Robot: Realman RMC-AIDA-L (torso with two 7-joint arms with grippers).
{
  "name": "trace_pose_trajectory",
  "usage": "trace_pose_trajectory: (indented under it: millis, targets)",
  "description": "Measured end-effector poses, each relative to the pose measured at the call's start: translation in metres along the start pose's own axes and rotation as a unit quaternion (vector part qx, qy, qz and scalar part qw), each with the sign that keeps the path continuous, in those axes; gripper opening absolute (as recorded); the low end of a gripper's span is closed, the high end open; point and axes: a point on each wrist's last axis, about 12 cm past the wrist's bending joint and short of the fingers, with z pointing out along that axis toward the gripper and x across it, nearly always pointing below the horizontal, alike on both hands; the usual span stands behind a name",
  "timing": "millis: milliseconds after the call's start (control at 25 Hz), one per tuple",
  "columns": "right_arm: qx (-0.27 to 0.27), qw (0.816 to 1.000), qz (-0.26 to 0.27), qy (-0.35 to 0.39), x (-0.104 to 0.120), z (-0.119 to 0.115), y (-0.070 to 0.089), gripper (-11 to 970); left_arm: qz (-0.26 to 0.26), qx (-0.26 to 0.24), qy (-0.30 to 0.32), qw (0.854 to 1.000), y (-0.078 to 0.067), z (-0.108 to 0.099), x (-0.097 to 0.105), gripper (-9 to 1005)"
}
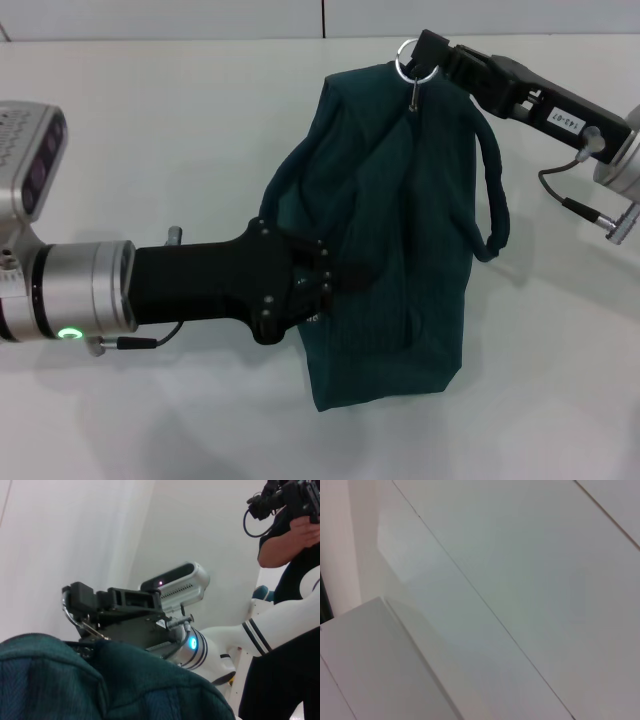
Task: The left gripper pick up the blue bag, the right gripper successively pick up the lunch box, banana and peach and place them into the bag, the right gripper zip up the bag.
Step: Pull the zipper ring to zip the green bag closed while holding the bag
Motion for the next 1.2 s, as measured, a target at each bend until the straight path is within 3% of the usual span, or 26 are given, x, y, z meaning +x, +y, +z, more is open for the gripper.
trace_pose_trajectory:
  millis: [680,1200]
  targets:
    - [0.017,1.000,0.003,-0.001,0.001,-0.002,-0.004,6,0.001,0.015,0.011,1.000,-0.004,-0.002,0.003,52]
    - [0.025,1.000,0.000,-0.003,-0.001,-0.002,-0.006,6,-0.009,0.046,0.019,0.999,-0.017,-0.010,0.014,51]
